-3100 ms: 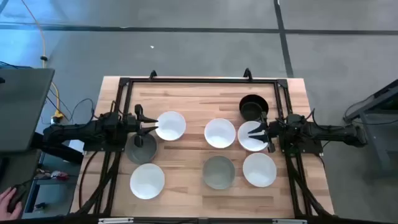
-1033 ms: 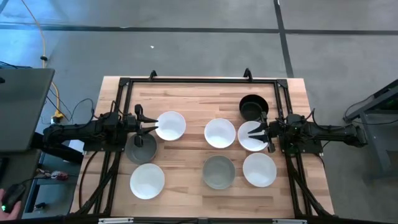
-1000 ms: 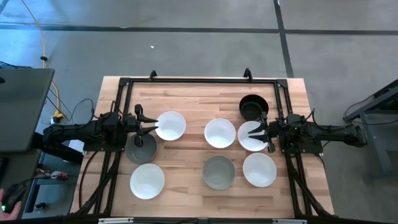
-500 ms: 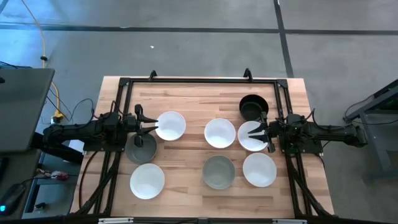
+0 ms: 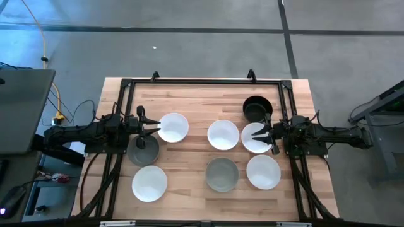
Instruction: Nest bowls inside each other
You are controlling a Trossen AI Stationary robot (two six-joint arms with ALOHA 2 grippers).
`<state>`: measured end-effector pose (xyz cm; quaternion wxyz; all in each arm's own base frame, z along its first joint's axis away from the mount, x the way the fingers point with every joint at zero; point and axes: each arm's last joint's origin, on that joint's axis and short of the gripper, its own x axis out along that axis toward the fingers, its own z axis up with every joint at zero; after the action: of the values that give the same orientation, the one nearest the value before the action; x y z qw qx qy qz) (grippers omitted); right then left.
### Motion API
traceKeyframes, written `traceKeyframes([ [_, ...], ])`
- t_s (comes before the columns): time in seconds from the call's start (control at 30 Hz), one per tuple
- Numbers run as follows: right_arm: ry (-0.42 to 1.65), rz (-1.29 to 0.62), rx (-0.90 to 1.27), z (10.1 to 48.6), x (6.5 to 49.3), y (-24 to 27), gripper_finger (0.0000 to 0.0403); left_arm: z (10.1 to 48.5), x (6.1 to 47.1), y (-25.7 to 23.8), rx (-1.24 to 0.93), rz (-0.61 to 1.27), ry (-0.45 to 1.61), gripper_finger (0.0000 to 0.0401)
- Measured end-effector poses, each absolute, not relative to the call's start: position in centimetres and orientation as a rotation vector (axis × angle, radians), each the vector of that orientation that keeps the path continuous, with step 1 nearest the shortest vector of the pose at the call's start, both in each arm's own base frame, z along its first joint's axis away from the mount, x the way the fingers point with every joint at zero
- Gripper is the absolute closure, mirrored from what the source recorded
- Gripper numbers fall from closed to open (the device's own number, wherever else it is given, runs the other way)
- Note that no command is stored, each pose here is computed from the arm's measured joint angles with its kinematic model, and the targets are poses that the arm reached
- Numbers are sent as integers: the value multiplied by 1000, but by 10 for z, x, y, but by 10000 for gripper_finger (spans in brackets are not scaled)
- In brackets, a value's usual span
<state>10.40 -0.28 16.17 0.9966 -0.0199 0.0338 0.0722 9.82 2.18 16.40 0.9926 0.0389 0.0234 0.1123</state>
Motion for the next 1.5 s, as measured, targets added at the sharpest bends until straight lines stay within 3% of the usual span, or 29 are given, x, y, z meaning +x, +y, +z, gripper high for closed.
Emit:
traceKeyframes([
  [1.5,67,145,-40,162,104,-3,339,165,98,22,79,225,33,288],
])
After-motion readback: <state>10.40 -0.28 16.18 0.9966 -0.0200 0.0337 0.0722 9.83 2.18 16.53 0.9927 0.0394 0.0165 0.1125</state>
